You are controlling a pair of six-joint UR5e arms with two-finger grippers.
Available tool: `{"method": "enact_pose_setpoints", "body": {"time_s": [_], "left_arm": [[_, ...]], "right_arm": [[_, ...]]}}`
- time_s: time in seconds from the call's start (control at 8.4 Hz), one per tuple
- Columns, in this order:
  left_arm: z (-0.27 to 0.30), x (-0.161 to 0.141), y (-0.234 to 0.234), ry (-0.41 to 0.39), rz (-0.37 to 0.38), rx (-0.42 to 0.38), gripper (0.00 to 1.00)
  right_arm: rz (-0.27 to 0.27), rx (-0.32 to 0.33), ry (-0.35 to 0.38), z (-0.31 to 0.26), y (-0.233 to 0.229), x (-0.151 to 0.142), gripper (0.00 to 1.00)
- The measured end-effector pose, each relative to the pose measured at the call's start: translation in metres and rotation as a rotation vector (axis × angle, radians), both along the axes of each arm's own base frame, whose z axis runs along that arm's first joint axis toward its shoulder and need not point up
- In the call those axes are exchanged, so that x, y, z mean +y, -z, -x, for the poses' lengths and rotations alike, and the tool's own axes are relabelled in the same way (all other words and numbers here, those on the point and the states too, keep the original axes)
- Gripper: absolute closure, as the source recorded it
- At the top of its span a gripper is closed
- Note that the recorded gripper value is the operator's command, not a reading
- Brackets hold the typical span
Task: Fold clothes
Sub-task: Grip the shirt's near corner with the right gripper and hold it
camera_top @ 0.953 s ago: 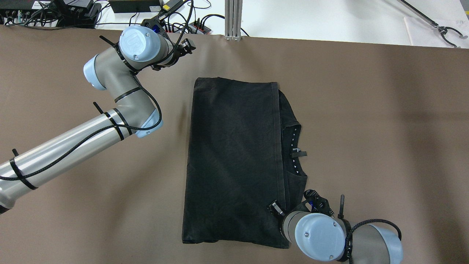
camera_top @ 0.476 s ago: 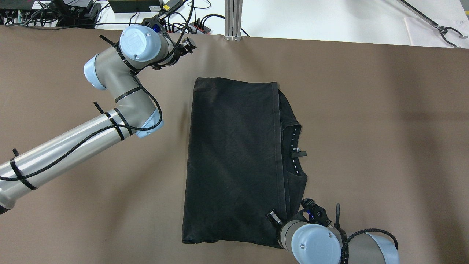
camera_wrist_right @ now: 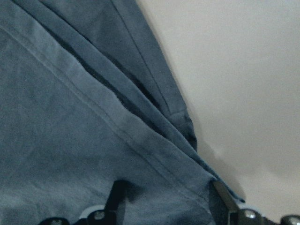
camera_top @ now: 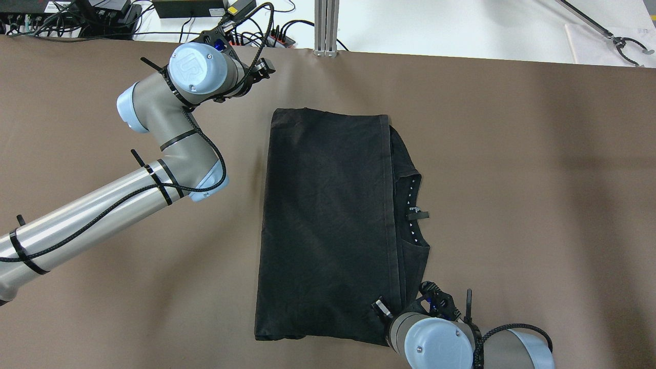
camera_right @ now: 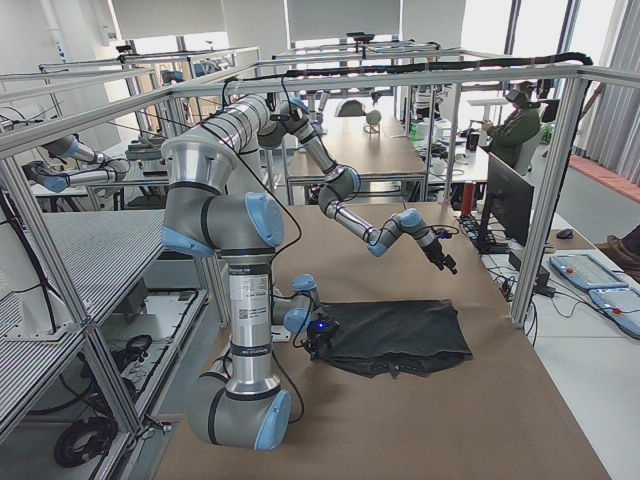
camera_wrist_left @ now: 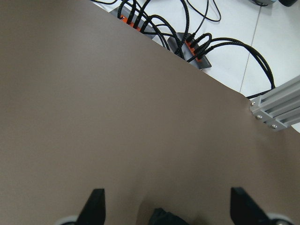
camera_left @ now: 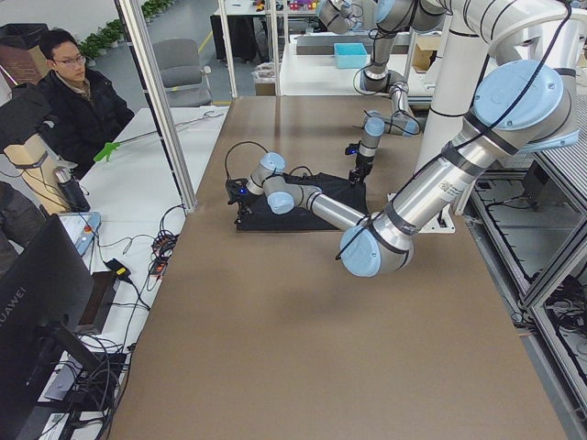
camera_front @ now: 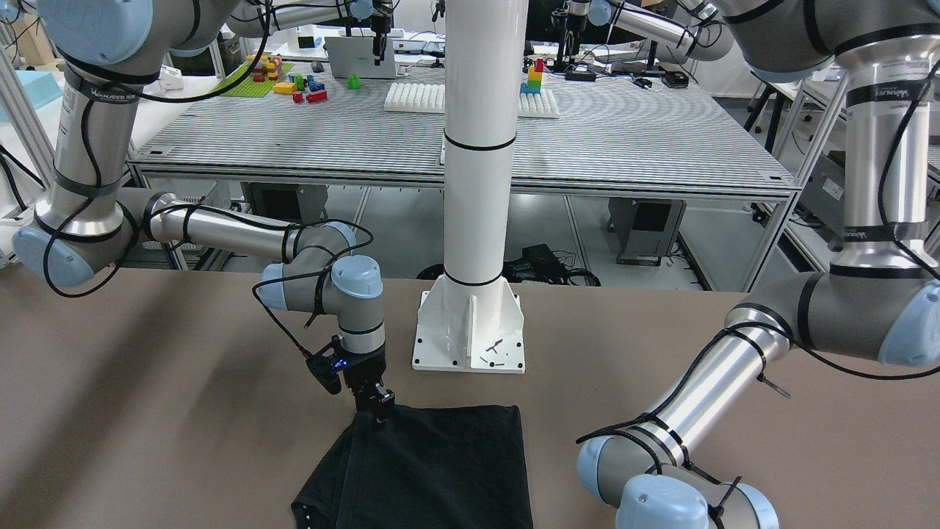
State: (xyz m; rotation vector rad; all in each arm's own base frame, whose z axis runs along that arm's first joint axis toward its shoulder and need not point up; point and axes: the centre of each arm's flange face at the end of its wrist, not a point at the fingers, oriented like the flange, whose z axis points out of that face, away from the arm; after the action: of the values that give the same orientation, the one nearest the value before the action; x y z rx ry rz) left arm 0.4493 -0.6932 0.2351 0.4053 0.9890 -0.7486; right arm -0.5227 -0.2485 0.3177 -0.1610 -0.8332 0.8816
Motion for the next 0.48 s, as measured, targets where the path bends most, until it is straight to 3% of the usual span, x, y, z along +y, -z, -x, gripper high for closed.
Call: {"method": "enact_pose_setpoints", "body": {"time_s": [0.12, 0.24, 0.36, 0.48], "left_arm": [[0.0006, 0.0022, -0.0015, -0.001, 0.001, -0.001, 0.06], [0.0012, 0.0032, -0.0027, -0.001, 0.001, -0.002, 0.06], [0.0012, 0.0037, -0.0029, -0.001, 0.001, -0.002, 0.06], [0.0013, 0.0039, -0.0026, -0.001, 0.001, -0.002, 0.06]], "right_arm": [[0.000, 0.003, 0.000, 0.0006, -0.0015, -0.0002, 0.39], [0.000, 0.004, 0.001, 0.0010, -0.0024, 0.0000, 0.55], [0.000, 0.005, 0.002, 0.0013, -0.0029, 0.0001, 0.82], [-0.001, 0.004, 0.003, 0.0011, -0.0027, -0.0003, 1.00]]}}
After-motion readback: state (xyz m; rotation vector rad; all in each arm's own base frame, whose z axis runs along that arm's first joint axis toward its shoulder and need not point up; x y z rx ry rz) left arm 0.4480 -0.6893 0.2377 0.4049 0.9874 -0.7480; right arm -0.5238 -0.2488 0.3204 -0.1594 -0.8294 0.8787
